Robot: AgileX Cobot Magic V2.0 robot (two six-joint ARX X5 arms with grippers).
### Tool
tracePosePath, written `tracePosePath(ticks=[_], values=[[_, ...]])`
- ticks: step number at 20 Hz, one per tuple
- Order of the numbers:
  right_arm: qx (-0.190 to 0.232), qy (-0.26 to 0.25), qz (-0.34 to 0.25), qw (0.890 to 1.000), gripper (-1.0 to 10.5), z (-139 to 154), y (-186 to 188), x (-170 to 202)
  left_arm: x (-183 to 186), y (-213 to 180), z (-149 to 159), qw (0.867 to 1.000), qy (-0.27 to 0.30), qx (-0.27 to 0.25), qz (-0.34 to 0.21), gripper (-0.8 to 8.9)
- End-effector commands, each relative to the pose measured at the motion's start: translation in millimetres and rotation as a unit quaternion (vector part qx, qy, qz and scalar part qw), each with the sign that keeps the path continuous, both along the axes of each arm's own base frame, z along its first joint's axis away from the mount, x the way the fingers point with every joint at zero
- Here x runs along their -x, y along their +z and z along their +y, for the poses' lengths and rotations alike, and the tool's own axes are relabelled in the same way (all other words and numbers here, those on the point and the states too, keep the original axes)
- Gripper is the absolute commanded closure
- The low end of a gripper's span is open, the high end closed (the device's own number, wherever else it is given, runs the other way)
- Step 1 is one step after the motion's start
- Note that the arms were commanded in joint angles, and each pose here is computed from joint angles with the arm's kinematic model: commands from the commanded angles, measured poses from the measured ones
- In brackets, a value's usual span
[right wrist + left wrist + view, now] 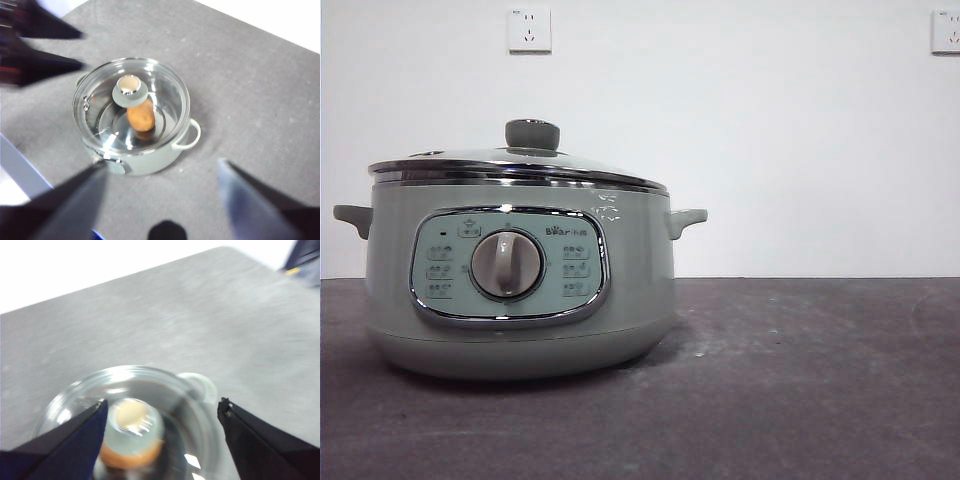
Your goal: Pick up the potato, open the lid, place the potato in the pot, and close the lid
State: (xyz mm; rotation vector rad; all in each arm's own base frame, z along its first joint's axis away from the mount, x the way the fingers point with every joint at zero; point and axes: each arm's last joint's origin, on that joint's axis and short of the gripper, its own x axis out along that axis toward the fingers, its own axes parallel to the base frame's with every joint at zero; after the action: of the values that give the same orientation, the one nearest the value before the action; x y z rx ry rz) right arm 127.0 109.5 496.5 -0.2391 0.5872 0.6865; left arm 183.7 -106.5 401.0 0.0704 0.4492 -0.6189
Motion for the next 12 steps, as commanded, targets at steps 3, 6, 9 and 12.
tracePosePath(ticks=[3, 6, 9, 12], values=[[-0.012, -0.048, -0.024, 0.998, 9.6, -11.3, -19.8, 9.2, 46.9, 19.5, 21.2, 0.999, -0.015, 0.024, -0.030, 8.20], [-0.027, -0.084, -0.046, 0.995, 9.6, -17.7, -49.4, 13.7, 62.6, 22.7, 30.1, 0.999, 0.006, 0.017, -0.043, 8.21], [-0.053, -0.097, -0.077, 0.991, 9.6, -22.7, -85.2, 18.4, 67.2, 13.4, 30.2, 0.999, 0.014, 0.007, -0.045, 8.21], [-0.091, -0.104, -0.097, 0.986, 9.6, -23.0, -126.1, 18.8, 67.9, -12.3, 25.8, 0.998, 0.014, 0.007, -0.056, 8.21]])
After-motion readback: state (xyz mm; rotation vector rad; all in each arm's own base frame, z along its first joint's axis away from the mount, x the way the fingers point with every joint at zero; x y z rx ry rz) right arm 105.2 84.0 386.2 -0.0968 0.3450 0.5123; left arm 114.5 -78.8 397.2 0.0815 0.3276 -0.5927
